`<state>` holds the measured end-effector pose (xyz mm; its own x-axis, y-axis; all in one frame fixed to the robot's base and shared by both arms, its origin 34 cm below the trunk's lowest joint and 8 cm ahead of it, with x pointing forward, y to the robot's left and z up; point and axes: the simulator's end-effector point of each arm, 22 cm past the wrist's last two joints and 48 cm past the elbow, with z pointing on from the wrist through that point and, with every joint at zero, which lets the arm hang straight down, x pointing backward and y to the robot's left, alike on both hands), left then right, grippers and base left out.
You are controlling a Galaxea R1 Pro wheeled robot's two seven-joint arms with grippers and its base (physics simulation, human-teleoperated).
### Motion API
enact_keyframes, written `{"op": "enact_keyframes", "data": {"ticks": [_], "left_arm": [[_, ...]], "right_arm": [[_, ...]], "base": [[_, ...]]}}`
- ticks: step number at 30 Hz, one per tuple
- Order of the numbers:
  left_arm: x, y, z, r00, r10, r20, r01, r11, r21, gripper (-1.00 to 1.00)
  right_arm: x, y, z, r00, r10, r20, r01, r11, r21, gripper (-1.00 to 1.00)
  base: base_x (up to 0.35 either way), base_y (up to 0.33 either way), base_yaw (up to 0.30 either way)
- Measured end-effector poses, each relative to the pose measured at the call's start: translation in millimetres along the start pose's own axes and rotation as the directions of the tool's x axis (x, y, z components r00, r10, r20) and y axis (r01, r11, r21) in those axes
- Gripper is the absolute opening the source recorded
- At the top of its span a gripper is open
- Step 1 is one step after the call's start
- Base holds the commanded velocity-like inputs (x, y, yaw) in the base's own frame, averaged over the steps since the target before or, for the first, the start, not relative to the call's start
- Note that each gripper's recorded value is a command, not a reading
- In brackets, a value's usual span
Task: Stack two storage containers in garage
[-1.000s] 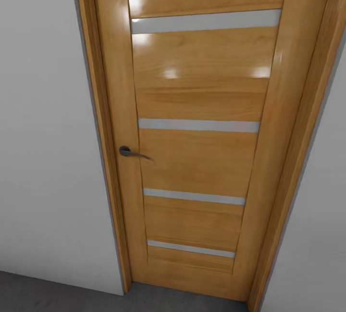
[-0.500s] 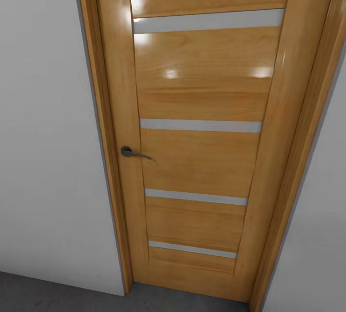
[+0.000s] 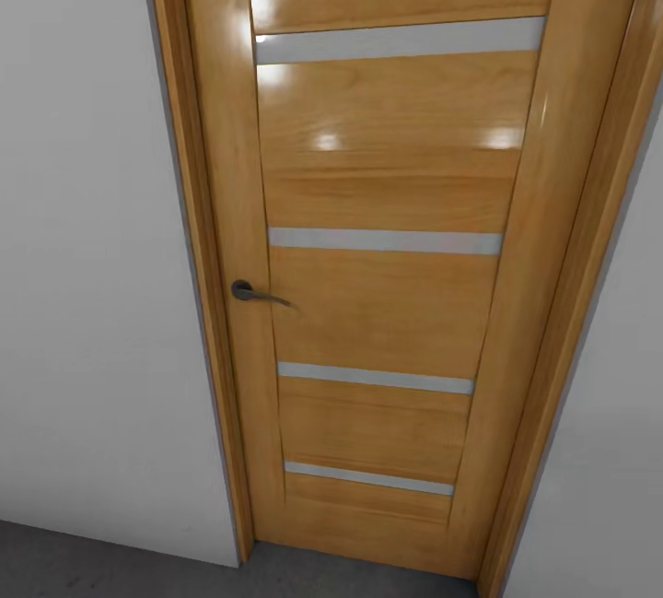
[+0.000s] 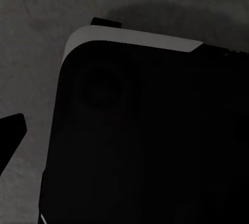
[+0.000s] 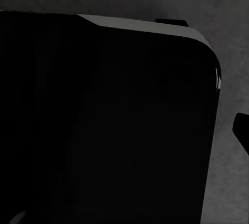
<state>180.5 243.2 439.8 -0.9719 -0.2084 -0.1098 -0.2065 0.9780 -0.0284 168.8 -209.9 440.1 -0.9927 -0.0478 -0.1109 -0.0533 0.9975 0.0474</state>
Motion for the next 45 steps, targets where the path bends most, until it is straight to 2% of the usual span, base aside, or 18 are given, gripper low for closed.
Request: {"op": "enact_keyframes", "data": {"ticks": [26,29,33,35,39,45], "left_arm": [[0.3,0.3,0.0,1.0,-0.003,0.0,0.003,1.0,-0.005,1.0],[0.3,0.3,0.0,1.0,-0.003,0.0,0.003,1.0,-0.005,1.0],[0.3,0.3,0.0,1.0,-0.003,0.0,0.003,1.0,-0.005,1.0],[0.3,0.3,0.0,1.0,-0.003,0.0,0.003,1.0,-0.005,1.0],[0.3,0.3,0.0,1.0,-0.003,0.0,0.003,1.0,-0.005,1.0],[0.3,0.3,0.0,1.0,-0.003,0.0,0.003,1.0,-0.005,1.0]], "right_arm": [[0.6,-3.5,0.0,1.0,-0.004,-0.003,0.004,1.0,0.003,1.0],[-45.8,-10.1,-0.4,0.995,-0.013,0.095,0.012,1.0,0.012,1.0],[-74.3,-26.4,-3.2,0.988,-0.018,0.154,0.013,0.999,0.034,1.0],[-98.0,-39.1,-7.2,0.979,-0.025,0.202,0.015,0.999,0.051,1.0],[-126.8,-46.9,-13.3,0.966,-0.036,0.256,0.021,0.998,0.064,1.0],[-214.2,-55.8,-43.3,0.918,-0.099,0.384,0.062,0.992,0.107,1.0]], "base": [[0.0,0.0,0.0],[0.0,0.0,0.0],[0.0,0.0,0.0],[0.0,0.0,0.0],[0.0,0.0,0.0],[0.0,0.0,0.0]]}}
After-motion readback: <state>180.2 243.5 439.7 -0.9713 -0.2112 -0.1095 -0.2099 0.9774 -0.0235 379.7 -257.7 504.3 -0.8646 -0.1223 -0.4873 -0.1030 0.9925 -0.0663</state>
